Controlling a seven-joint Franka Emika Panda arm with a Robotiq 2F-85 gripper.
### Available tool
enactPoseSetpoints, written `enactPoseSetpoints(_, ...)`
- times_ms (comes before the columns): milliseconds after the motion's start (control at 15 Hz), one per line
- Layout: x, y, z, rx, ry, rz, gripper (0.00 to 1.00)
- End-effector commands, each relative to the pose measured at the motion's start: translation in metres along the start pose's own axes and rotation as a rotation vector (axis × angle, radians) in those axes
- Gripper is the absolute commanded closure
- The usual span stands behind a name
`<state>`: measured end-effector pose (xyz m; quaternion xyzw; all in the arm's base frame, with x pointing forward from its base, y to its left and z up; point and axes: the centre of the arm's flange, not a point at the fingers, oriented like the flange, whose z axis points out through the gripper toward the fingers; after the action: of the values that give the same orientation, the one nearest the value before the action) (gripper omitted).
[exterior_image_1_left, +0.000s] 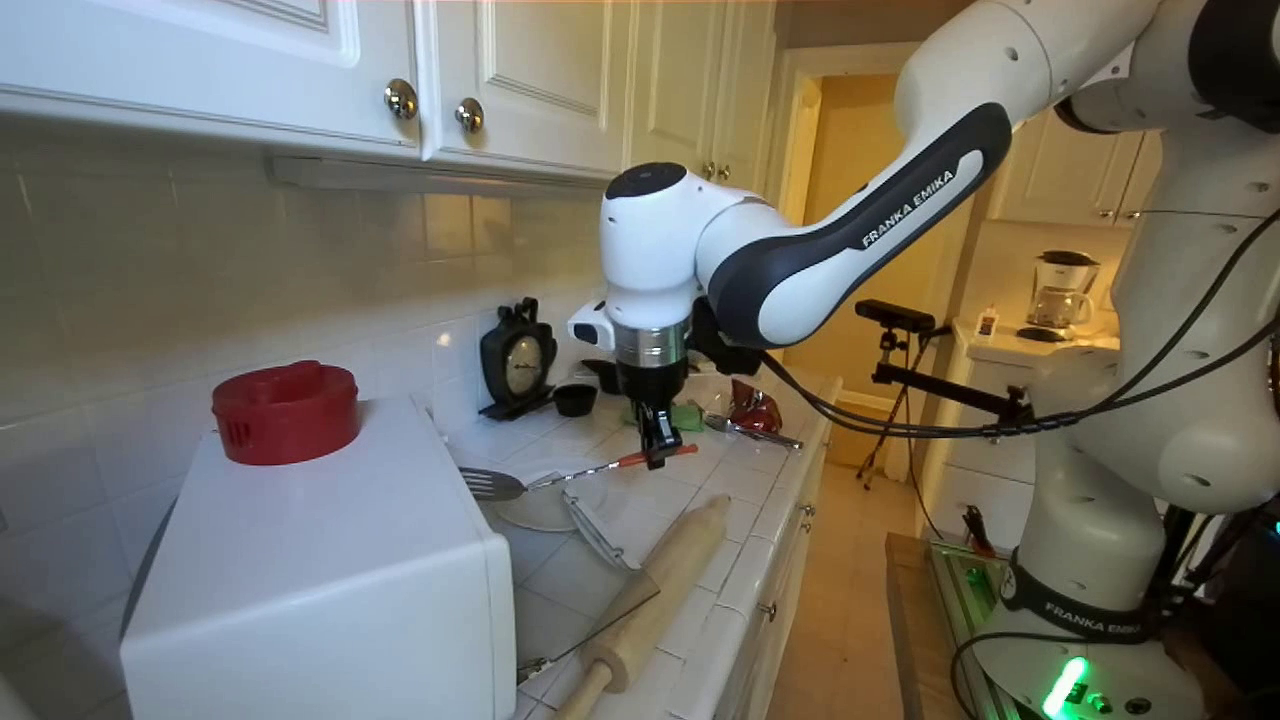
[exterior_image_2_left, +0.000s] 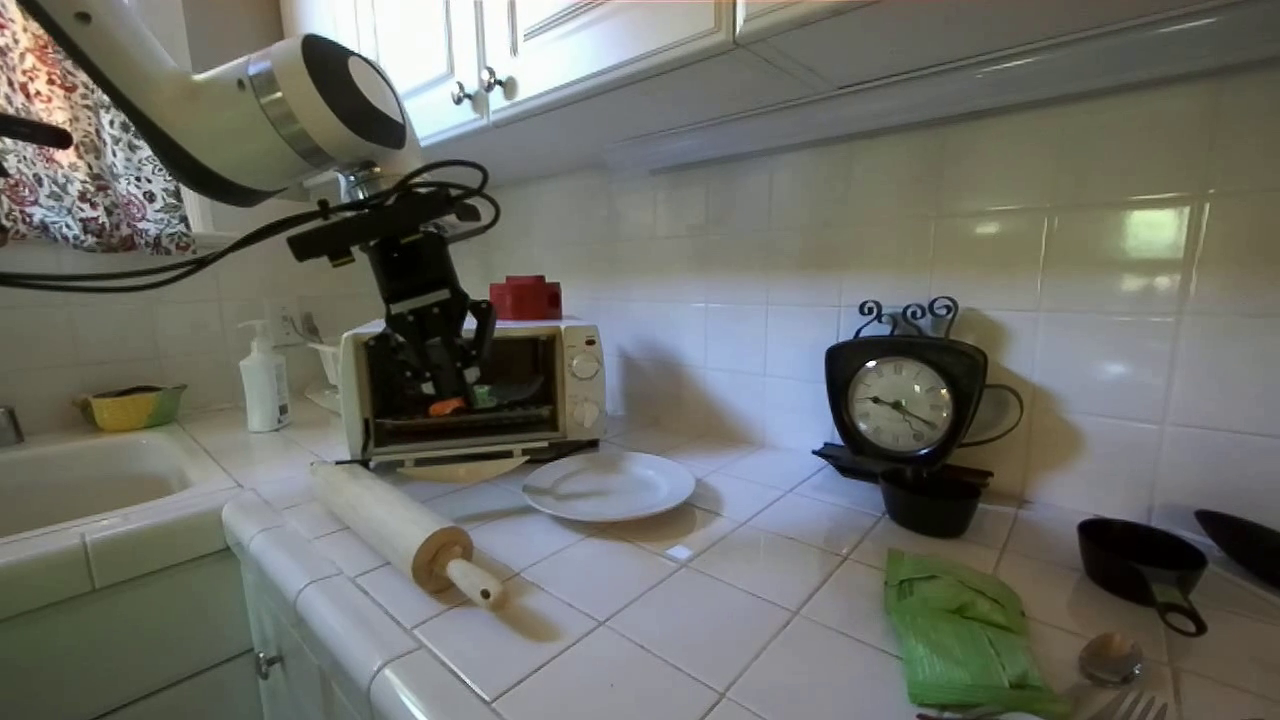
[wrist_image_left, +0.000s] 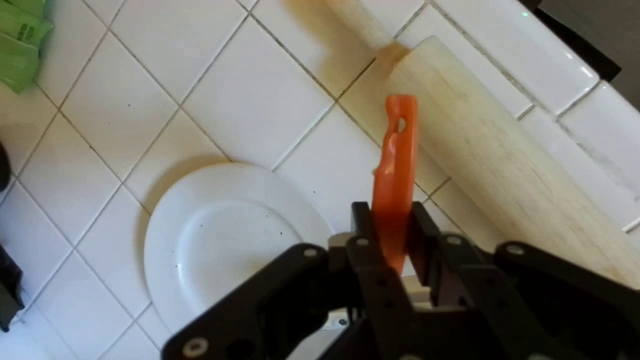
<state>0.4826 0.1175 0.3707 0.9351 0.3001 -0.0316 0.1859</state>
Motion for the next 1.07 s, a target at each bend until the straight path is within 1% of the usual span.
enactPoseSetpoints(0,-0.009,0.023,-0.001,0.008,0.060,-0.083,0.95)
enactPoseSetpoints(67,-0.002,0.013,0.002,0.002,0.025,-0.045,0.79)
enactPoseSetpoints(200,-0.003,0.021,0.004,0.003,0.038,-0.062,0.79)
enactPoseSetpoints(333,-0.003,0.022,0.004,0.002,0.041,-0.067,0.79)
enactPoseSetpoints(400,-0.003,0.021,0.004,0.002,0.041,-0.068,0.95)
enactPoseSetpoints(867,0.004,0.015,0.003,0.050,-0.012,-0.174,0.95)
enactPoseSetpoints(1000,0.007,0.015,0.004,0.076,-0.029,-0.214,0.95)
